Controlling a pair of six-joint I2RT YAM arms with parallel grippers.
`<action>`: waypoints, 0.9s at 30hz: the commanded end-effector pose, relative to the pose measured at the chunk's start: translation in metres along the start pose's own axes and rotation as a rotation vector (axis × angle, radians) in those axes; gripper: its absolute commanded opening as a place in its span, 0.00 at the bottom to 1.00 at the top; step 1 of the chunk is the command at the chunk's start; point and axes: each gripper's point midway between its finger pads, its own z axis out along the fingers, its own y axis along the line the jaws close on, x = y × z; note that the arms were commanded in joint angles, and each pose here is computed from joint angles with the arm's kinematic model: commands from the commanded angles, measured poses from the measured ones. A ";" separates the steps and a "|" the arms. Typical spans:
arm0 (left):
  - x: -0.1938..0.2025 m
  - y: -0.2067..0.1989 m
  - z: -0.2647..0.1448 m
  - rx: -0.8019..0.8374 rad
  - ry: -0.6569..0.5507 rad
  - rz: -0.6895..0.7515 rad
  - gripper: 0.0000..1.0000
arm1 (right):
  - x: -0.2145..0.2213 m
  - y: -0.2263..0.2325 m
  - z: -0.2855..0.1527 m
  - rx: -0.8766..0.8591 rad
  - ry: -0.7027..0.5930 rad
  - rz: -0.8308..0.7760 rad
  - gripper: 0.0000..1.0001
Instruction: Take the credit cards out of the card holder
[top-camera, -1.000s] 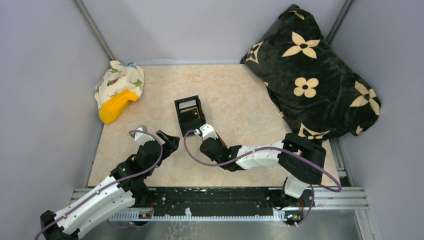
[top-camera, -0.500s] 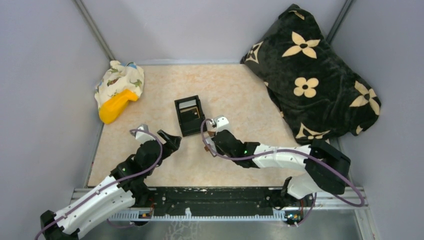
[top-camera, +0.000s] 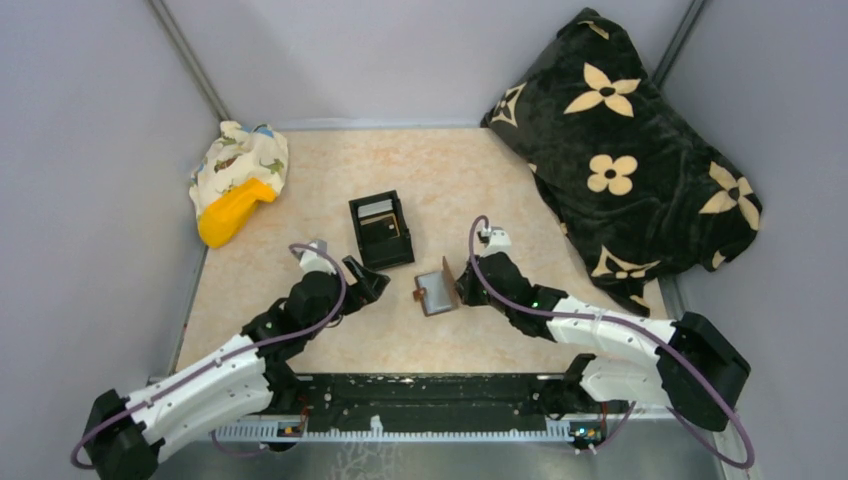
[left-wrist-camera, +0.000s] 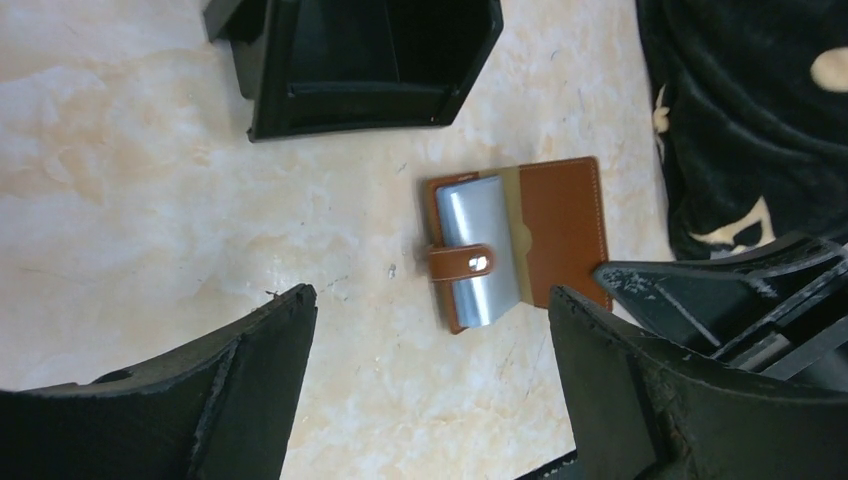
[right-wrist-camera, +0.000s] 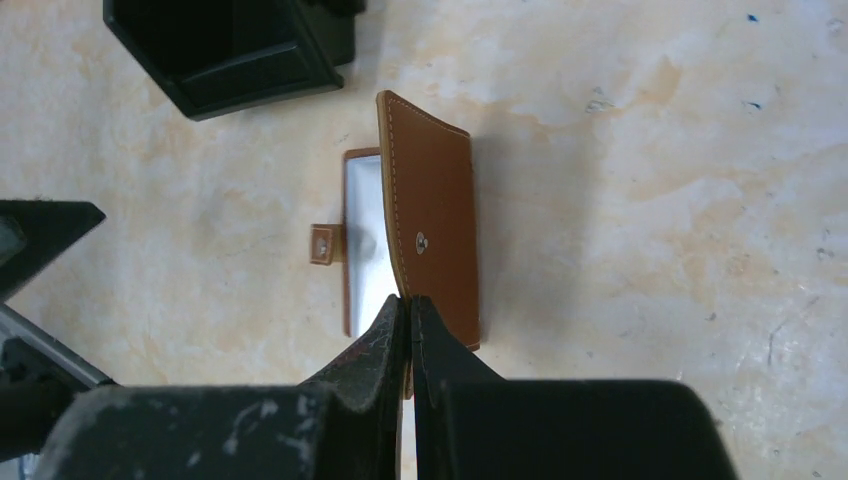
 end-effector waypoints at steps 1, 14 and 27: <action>0.002 -0.037 0.006 0.111 0.046 0.004 0.91 | -0.013 0.002 -0.007 -0.052 -0.044 0.156 0.00; 0.005 -0.067 0.014 0.189 0.070 0.018 0.89 | 0.009 -0.060 -0.016 0.117 -0.061 0.232 0.00; 0.048 -0.144 0.034 0.352 0.192 0.078 0.89 | 0.021 -0.066 -0.015 0.118 -0.047 0.238 0.00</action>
